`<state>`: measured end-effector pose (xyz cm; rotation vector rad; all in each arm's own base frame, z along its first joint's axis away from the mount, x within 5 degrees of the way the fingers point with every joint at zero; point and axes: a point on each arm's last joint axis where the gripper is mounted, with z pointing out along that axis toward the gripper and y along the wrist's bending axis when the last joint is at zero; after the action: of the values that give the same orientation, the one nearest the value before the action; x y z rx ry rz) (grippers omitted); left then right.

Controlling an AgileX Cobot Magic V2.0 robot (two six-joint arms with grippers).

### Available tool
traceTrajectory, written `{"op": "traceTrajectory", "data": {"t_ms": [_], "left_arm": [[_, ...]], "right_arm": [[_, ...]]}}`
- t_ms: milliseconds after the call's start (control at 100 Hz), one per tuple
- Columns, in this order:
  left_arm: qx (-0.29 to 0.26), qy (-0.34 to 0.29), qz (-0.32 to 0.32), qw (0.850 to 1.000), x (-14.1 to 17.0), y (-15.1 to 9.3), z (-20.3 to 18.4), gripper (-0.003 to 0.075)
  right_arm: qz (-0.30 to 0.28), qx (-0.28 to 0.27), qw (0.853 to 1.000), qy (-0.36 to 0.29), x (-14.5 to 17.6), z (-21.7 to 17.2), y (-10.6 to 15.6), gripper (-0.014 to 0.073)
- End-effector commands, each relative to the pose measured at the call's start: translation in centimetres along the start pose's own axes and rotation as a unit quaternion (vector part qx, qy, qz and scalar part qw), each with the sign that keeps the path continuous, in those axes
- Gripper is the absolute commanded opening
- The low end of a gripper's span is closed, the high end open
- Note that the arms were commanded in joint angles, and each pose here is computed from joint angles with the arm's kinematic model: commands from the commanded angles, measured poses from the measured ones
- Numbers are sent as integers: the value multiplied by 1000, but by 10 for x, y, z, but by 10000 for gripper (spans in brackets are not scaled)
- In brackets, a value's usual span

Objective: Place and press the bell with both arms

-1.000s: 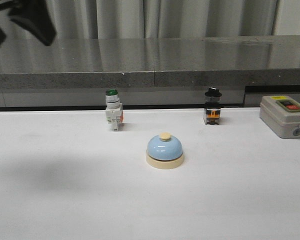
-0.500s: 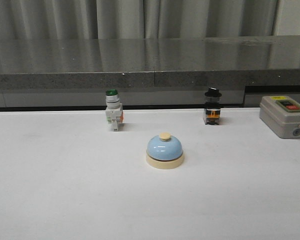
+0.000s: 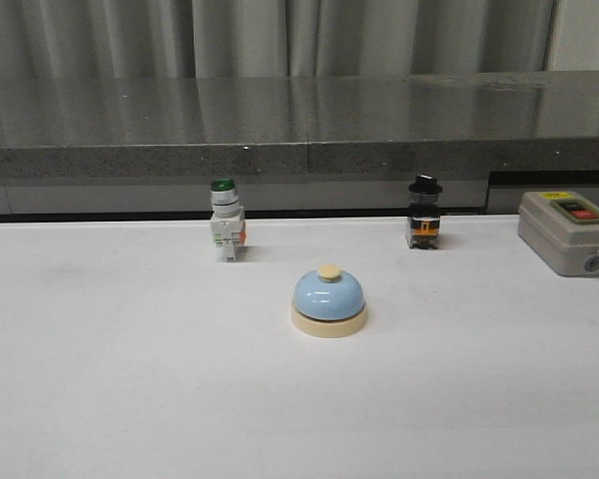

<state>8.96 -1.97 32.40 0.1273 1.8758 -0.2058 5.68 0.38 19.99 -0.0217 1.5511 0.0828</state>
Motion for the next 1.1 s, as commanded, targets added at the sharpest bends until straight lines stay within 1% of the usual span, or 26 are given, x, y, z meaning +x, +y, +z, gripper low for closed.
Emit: {"op": "traceTrajectory", "data": {"t_ms": [0, 10, 30, 690, 810, 900, 1030, 1090], "left_arm": [[4, -48, -8, 999, -15, -1, -3, 17], [4, -48, -8, 999, -15, -1, -3, 17], [4, -48, -8, 999, -15, -1, -3, -20], [2, -51, -3, 999, -15, -1, -3, -19], [-6, -77, 16, 997, -16, 1, -1, -19], [-13, -113, 34, 993, -14, 2, 0, -20], [-32, -151, 41, 987, 2, 7, -1, -20], [-48, -155, 38, 986, 15, 10, -2, -20]], "right_arm": [[-3, 2, 998, -61, -14, -3, 0, -60], [-3, 2, 998, -61, -14, -3, 0, -60], [-3, 2, 998, -61, -14, -3, 0, -60], [-3, 2, 998, -61, -14, -3, 0, -60], [-3, 2, 998, -61, -14, -3, 0, -60], [-3, 2, 998, -61, -14, -3, 0, -60], [-3, 2, 998, -61, -14, -3, 0, -60], [-3, 2, 998, -61, -14, -3, 0, -60]]}}
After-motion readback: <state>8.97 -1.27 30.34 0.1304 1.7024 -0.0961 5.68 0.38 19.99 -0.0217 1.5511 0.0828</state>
